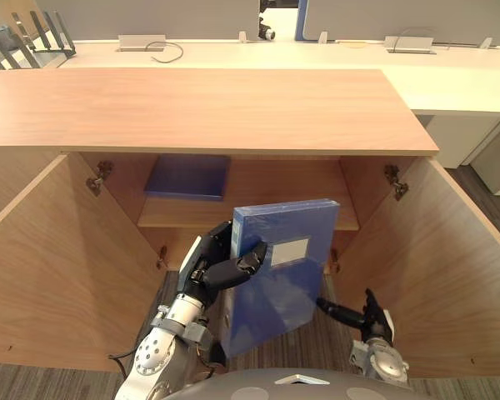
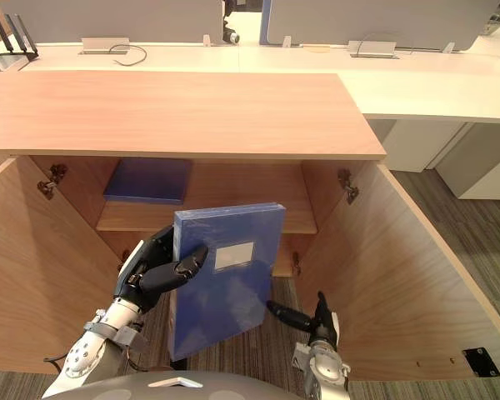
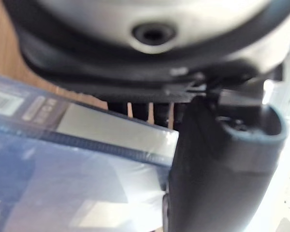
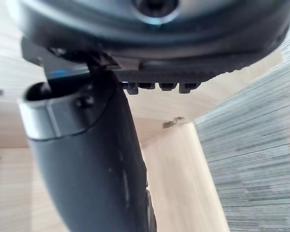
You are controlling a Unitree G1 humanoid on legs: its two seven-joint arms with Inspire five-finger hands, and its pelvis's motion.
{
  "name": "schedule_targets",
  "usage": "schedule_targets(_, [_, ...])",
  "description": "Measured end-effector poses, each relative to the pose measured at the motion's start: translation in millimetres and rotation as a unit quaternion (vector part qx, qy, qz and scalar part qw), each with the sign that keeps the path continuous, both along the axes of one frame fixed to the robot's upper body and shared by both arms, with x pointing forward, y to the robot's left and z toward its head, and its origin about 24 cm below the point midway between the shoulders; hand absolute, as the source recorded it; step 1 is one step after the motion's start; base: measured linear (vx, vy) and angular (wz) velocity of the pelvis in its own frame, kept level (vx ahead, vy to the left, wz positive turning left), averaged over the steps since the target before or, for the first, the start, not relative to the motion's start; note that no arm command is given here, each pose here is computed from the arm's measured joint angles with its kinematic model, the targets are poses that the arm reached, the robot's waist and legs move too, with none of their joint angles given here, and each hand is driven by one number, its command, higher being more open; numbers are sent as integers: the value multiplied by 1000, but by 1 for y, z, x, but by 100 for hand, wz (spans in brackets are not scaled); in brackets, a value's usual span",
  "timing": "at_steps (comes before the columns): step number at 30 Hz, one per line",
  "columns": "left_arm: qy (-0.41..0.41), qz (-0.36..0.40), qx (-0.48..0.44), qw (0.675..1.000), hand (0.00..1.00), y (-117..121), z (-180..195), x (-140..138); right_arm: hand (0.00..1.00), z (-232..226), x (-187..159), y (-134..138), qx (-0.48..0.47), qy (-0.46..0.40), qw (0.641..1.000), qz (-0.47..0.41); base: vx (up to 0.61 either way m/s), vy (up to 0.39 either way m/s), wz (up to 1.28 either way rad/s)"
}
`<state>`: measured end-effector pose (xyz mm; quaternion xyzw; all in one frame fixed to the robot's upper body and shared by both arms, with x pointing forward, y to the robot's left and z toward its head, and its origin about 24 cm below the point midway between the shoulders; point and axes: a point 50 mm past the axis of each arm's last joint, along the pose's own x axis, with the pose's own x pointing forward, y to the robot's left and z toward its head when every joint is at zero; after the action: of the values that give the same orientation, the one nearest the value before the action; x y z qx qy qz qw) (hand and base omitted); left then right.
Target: Walk over to the cabinet, pick up the folder, carry it to the office cabinet, place the folder inside the office cabinet, then close the office cabinet door
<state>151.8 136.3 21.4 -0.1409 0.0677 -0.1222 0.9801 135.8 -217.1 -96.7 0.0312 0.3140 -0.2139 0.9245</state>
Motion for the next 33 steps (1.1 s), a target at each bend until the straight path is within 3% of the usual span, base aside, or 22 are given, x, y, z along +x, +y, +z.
schedule_targets(13, [29, 67, 47, 996, 0, 11, -18, 1, 100, 62, 17, 10, -19, -157, 987, 4, 0, 0, 0])
schedule_targets(20, [25, 62, 39, 997, 0, 8, -17, 3, 100, 79, 27, 49, 145, -244, 955, 86, 0, 0, 0])
schedule_targets(25, [18, 59, 35, 997, 0, 8, -15, 8, 100, 81, 30, 64, 181, -254, 942, 124, 7, -2, 3])
schedule_targets(33, [-1, 34, -51, 998, 0, 4, -7, 18, 100, 88, 42, 62, 170, -271, 935, 153, -1, -1, 5])
